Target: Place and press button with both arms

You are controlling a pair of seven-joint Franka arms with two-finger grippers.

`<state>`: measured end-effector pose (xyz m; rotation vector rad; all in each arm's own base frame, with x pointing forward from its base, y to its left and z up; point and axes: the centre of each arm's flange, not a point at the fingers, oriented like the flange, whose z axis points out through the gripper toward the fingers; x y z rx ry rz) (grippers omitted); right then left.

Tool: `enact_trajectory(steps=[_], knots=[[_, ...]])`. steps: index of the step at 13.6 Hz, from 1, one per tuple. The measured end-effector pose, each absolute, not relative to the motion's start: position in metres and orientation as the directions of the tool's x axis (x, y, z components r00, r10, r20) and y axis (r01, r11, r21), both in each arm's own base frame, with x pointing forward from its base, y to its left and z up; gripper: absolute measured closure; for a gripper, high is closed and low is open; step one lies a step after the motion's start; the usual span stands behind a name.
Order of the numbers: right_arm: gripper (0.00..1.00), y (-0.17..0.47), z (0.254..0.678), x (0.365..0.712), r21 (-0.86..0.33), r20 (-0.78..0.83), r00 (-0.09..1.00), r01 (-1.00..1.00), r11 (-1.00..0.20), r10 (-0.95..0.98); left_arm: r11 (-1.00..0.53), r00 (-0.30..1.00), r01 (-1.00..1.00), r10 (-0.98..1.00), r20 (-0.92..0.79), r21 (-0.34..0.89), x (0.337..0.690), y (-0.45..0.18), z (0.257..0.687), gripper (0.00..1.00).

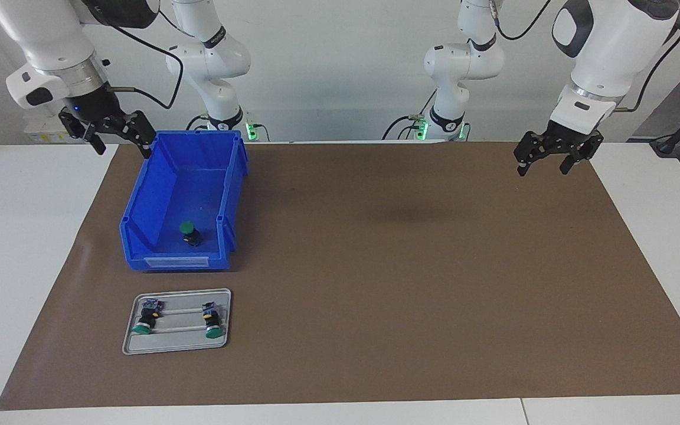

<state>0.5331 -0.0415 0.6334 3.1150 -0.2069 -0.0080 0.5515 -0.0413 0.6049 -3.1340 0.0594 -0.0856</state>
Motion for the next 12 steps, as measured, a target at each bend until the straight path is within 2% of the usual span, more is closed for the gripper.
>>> enact_trajectory(steps=[12], knots=[[0.0,-0.026,0.63,0.531,0.022,-0.03,0.995,-0.093,-0.995,-0.094,-0.999,0.998,-0.038,-0.038,0.054,-0.007,0.551,-0.041,0.605,0.0]])
